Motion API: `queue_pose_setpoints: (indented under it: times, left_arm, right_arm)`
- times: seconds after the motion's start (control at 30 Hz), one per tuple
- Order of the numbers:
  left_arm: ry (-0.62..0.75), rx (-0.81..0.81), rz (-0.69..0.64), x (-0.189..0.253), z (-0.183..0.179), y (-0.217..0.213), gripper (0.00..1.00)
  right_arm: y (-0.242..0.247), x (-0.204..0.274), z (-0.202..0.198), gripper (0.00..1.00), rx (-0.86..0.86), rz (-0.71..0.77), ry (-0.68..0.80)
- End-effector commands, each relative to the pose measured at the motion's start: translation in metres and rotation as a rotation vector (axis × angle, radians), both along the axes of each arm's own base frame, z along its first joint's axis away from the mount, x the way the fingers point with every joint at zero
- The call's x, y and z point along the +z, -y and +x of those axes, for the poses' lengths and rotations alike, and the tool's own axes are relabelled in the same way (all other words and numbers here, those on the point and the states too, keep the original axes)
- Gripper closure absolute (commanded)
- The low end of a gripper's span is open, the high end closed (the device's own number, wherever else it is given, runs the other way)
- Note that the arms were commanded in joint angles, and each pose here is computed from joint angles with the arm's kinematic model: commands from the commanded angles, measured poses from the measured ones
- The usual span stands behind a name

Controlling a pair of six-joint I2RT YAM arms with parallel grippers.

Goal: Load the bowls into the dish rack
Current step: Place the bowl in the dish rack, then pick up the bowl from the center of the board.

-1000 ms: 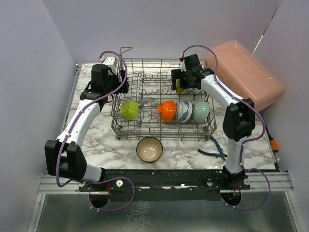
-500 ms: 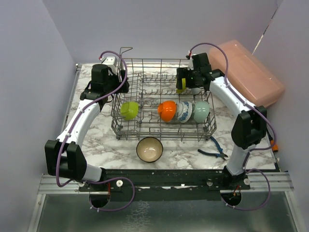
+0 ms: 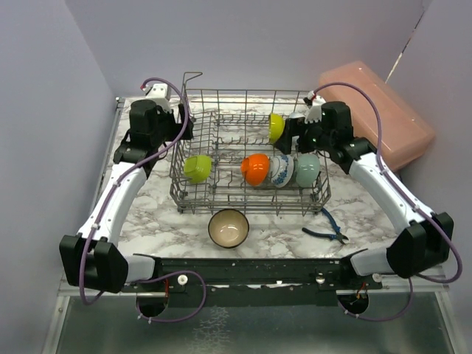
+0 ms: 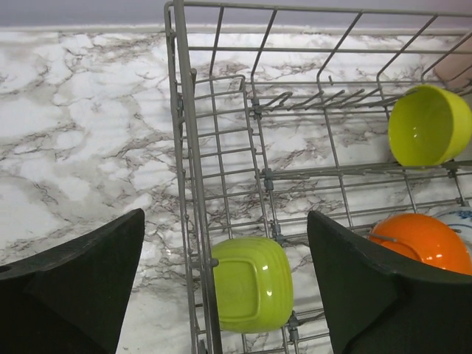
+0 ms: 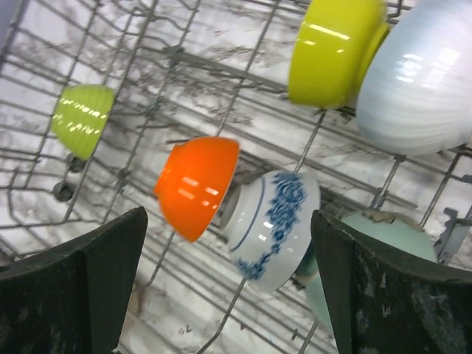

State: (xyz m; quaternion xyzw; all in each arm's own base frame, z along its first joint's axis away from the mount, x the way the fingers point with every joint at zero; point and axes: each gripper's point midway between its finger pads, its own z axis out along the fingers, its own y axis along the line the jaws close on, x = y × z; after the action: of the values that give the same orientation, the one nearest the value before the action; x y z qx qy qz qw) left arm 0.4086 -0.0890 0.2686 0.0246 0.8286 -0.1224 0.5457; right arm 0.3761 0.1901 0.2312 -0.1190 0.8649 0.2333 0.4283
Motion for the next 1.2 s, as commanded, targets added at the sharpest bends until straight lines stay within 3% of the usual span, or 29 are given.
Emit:
queue_pose_setpoints:
  times: [0.0,0.3,0.5,0.7,0.93,1.17]
  left_arm:
    - [0.119,0.012,-0.053,0.034,-0.016,-0.003,0.08]
    - [0.148,-0.18,-0.301,0.06,-0.093,0.035,0.03]
    - [0.185,-0.241,-0.369,0.067,-0.145,0.039,0.03]
    - [0.209,-0.435,-0.413,0.071,-0.201,0.058,0.02]
    - [0.067,-0.559,-0.485,0.042,-0.228,0.078,0.02]
    - [-0.013,-0.736,-0.462,0.035,-0.24,0.108,0.01]
  right_arm:
    - [-0.013,0.032,-0.036,0.04,0.105,0.13,0.082]
    - [-0.009,0.038,-0.108,0.0,0.2,0.228,0.081]
    - [-0.017,0.024,-0.148,0.0,0.293,0.314,-0.014]
    - [-0.025,0.014,-0.178,0.0,0.388,0.39,-0.096]
    - [-0.021,-0.002,-0.181,0.0,0.353,0.382,-0.128]
    - [-0.023,-0.008,-0.175,0.0,0.35,0.384,-0.136]
